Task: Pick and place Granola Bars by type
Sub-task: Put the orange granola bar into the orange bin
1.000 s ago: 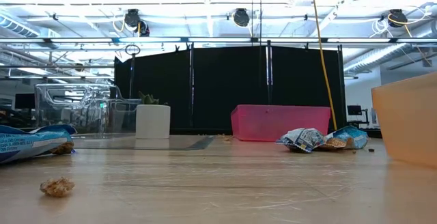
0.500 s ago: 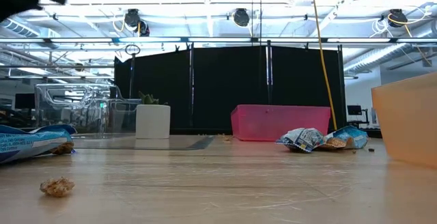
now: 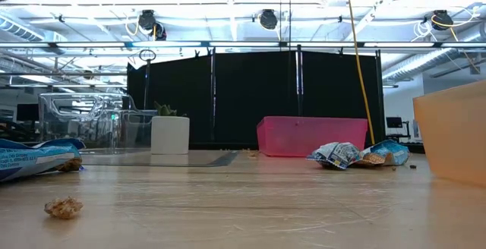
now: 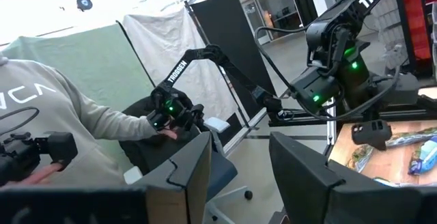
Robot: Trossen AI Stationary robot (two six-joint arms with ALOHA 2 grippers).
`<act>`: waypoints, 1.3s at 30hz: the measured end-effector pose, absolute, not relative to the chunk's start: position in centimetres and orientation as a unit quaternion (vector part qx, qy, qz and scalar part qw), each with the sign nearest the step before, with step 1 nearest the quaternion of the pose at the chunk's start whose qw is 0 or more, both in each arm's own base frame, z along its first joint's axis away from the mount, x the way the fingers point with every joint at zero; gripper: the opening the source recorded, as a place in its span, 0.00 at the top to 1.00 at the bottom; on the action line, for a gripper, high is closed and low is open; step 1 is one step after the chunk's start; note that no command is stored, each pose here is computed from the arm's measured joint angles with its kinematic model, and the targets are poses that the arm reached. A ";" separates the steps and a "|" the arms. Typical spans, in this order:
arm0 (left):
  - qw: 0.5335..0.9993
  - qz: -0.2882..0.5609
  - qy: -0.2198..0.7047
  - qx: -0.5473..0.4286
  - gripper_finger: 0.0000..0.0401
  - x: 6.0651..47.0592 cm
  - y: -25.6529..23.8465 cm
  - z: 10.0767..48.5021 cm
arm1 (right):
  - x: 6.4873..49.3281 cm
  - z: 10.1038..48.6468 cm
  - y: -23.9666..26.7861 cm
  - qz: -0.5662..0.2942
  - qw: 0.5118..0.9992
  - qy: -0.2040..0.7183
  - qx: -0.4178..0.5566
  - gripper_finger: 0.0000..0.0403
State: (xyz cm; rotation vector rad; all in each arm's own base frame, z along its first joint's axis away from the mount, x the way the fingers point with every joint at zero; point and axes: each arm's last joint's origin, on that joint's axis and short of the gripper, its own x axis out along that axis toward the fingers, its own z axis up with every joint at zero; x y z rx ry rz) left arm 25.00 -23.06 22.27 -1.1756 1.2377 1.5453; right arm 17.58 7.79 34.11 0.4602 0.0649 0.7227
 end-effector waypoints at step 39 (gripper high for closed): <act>0.302 0.686 0.495 -0.440 0.03 20.2 -23.1 14.3 | 17.5 34.6 7.8 0.356 0.901 0.015 0.249 0.64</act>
